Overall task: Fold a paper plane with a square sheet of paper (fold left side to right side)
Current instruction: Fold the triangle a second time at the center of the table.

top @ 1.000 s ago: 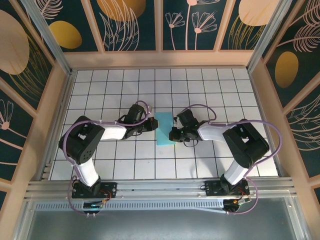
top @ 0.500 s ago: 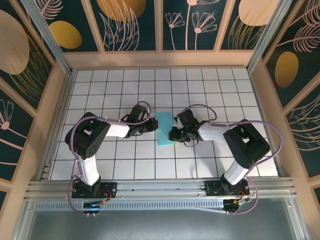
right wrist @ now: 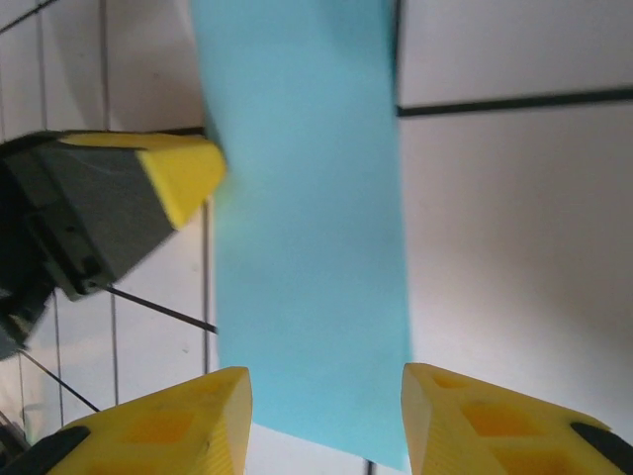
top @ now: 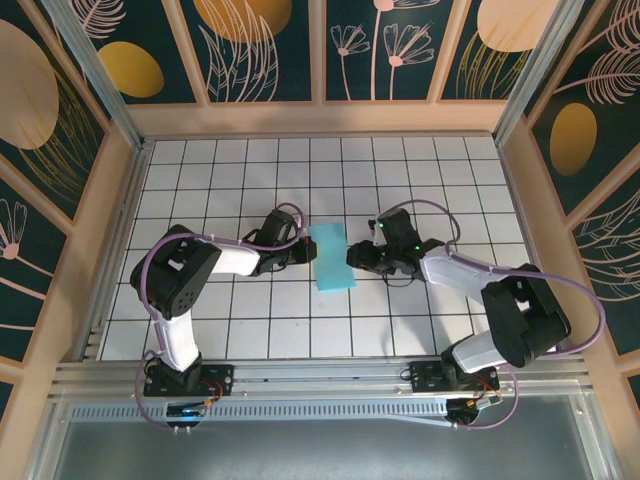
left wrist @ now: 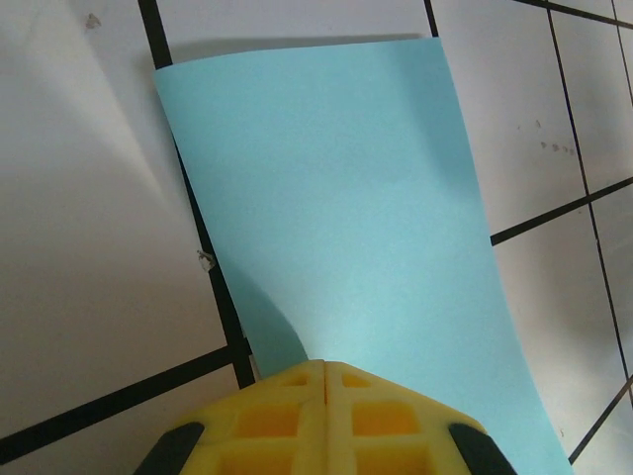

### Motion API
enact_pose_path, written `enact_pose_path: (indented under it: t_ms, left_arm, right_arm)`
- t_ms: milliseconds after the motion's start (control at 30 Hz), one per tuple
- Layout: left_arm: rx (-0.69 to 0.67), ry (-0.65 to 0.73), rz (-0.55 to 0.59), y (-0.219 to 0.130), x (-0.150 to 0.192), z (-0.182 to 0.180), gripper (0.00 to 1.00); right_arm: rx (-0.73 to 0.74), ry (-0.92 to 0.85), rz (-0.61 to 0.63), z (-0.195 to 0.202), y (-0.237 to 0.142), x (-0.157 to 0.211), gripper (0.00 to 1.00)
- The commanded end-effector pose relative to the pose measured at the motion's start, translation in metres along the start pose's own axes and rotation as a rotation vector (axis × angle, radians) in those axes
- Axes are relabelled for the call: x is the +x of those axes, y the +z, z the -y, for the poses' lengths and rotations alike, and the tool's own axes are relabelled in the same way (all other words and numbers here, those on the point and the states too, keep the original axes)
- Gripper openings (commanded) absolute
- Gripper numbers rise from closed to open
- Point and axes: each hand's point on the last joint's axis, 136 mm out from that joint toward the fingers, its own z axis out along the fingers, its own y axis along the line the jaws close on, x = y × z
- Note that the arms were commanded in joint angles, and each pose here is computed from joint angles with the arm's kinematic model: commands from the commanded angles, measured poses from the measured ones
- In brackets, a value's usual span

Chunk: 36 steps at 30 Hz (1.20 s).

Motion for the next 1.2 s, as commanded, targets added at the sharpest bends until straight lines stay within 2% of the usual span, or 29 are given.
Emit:
enact_pose_path:
  t_ms: [0,233,500,933,1167]
  left_arm:
    - [-0.091,0.025,-0.083,0.008,0.024,-0.024,0.0]
    - [-0.097,0.05,-0.092,0.011,0.025,-0.027,0.0]
    - [-0.099,0.057,-0.088,0.013,0.023,-0.027,0.0]
    - [-0.103,0.058,-0.089,0.014,0.023,-0.028,0.0]
    - [-0.11,0.053,-0.091,0.014,0.025,-0.03,0.0]
  right_arm:
    - [-0.02,0.046,-0.064,0.013,-0.005,0.021,0.44]
    - [-0.106,0.101,-0.133,0.01,-0.003,0.039,0.42]
    - [-0.13,0.145,-0.17,0.011,0.006,0.044,0.42]
    - [-0.166,0.142,-0.196,0.0,0.022,0.048,0.4]
    - [-0.179,0.133,-0.174,-0.005,0.026,0.038,0.39]
